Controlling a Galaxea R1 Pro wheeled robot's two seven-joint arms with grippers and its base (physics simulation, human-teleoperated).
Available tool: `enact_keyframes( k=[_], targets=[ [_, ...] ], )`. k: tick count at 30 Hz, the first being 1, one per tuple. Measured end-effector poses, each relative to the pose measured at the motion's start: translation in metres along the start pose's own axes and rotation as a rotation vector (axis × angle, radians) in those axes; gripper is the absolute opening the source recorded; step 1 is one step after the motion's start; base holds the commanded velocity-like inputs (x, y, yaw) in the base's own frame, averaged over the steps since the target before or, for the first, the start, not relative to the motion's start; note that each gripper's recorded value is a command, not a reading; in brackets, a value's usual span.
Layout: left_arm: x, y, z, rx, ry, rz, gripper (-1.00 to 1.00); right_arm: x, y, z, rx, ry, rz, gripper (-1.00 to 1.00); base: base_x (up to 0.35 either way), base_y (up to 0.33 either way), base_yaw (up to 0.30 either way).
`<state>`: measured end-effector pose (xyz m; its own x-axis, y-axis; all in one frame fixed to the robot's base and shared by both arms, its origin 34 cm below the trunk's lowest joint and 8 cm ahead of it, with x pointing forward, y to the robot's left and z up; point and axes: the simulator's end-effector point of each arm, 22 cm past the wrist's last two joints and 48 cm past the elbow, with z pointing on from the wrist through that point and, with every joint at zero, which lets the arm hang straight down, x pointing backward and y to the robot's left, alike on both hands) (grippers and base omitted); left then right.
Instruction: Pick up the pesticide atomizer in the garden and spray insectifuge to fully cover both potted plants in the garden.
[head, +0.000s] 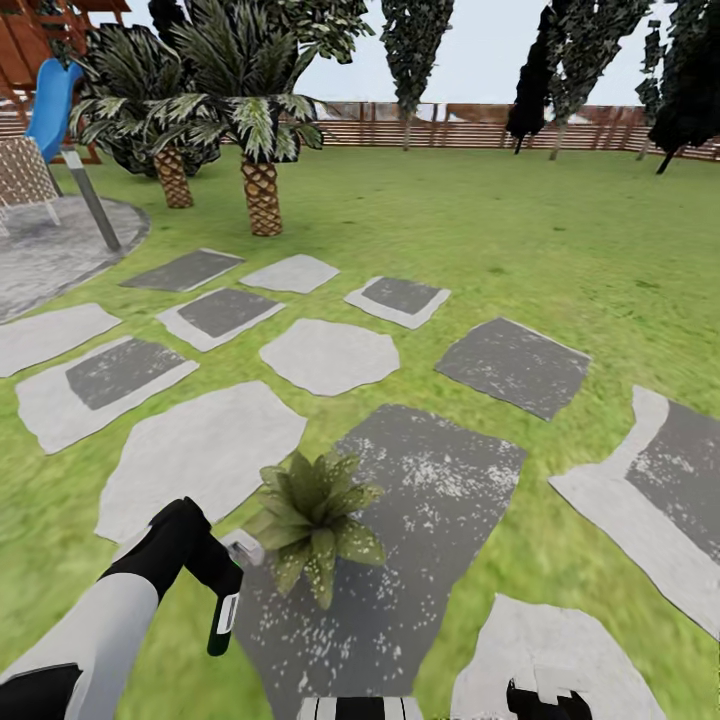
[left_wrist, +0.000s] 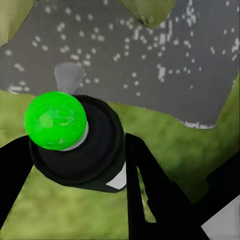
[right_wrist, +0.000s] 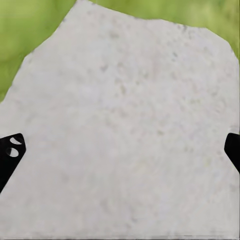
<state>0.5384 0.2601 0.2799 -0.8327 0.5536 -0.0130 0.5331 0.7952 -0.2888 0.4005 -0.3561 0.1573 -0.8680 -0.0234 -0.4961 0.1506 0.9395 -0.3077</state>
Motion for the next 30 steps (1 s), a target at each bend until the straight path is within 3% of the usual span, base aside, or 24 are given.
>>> enact_keyframes(
  k=[19, 30],
  targets=[
    [-0.0018, -0.0001, -0.0039, -0.005, -0.007, 0.003, -1.00, -0.0041, -0.0003, -0.0007, 0.000, -0.009, 0.003, 1.00, -0.002, 0.335, -0.266],
    [-0.0036, -0.0001, -0.0081, -0.010, -0.014, 0.005, -1.00, -0.0085, -0.0007, -0.0015, 0.000, -0.018, 0.006, 1.00, -0.213, 0.257, -0.266]
  ],
)
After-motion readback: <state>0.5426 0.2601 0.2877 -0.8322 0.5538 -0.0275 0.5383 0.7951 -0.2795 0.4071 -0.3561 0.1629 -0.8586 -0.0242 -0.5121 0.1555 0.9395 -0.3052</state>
